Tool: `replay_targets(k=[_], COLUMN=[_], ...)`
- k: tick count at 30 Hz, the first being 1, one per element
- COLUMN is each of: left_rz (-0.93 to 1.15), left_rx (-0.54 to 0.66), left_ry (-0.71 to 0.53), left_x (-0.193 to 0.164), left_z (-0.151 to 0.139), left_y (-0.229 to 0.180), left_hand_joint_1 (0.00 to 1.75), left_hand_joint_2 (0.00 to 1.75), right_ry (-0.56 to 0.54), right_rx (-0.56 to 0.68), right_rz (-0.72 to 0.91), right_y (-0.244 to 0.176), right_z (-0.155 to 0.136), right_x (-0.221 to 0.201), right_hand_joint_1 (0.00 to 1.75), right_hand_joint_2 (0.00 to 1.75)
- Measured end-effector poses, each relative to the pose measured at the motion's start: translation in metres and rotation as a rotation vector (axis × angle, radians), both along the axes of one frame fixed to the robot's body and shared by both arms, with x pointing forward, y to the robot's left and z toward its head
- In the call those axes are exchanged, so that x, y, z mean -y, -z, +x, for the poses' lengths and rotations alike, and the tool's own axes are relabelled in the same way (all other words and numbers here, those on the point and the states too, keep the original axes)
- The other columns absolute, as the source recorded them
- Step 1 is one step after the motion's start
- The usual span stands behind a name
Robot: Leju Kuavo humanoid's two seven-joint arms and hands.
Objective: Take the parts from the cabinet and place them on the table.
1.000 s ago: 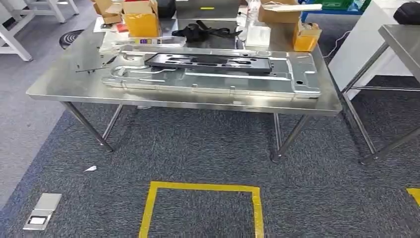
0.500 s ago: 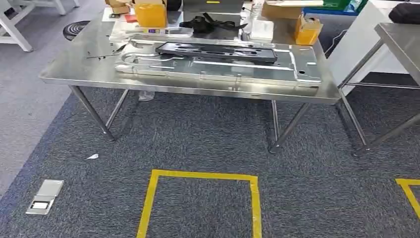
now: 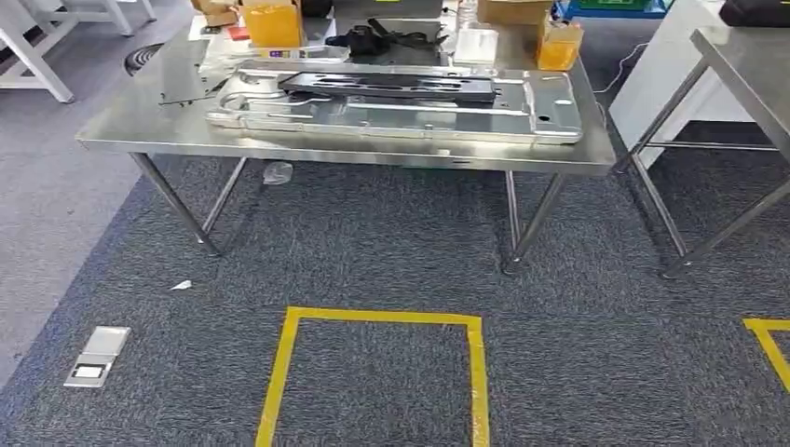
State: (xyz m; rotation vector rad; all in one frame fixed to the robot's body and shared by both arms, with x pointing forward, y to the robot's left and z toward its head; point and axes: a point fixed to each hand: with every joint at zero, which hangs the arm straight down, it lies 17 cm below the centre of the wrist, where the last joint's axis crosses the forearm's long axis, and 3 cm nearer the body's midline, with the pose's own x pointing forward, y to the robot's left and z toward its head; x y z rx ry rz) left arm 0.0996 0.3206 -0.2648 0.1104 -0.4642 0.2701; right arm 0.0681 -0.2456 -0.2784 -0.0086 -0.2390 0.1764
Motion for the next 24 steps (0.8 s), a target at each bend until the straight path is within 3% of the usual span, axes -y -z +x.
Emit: replay_targets(k=[1,2,10,11,14,15,20,21,22,23,24], left_rz=[0.0,-0.001,-0.009,-0.009,-0.012,-0.012,-0.016,-0.015,-0.014,-0.015,-0.016], left_rx=[0.005,0.01,0.029,0.03,0.03,0.031,0.036,0.037,0.037,0.038,0.04], left_ry=[0.0,0.0,-0.006,-0.006,-0.01,-0.012,-0.019,-0.02,-0.021,-0.021,-0.021], left_x=[0.0,0.001,0.004,0.004,0.005,0.005,0.008,0.008,0.008,0.008,0.009], left_z=[0.001,0.002,0.008,0.009,0.008,0.008,0.011,0.012,0.012,0.012,0.012], left_y=[0.0,-0.001,-0.002,-0.003,-0.002,-0.003,-0.003,-0.003,-0.003,-0.003,-0.003], left_hand_joint_1=[0.0,0.0,0.0,0.0,0.0,0.0,0.0,0.0,0.0,0.0,0.0], left_hand_joint_2=[1.75,1.75,1.75,1.75,1.75,1.75,1.75,0.0,0.0,1.75,1.75], right_ry=[-0.001,-0.001,-0.012,-0.013,-0.008,-0.004,0.015,0.017,0.019,0.024,0.031], right_rx=[-0.002,-0.002,0.0,-0.003,-0.01,-0.022,-0.05,-0.051,-0.054,-0.058,-0.06], right_rz=[-0.001,-0.001,-0.026,-0.029,-0.04,-0.046,-0.074,-0.079,-0.08,-0.083,-0.085], right_y=[0.0,0.0,0.001,0.001,0.002,0.002,0.004,0.004,0.004,0.004,0.004], right_z=[0.0,0.0,0.001,0.0,-0.001,-0.004,-0.009,-0.007,-0.008,-0.009,-0.01], right_x=[0.0,0.0,0.009,0.01,0.014,0.015,0.027,0.028,0.028,0.029,0.03], right_hand_joint_1=[0.0,0.0,0.0,0.0,0.0,0.0,0.0,0.0,0.0,0.0,0.0], right_hand_joint_2=[0.0,1.75,1.75,0.0,0.0,1.75,1.75,1.75,0.0,0.0,0.0])
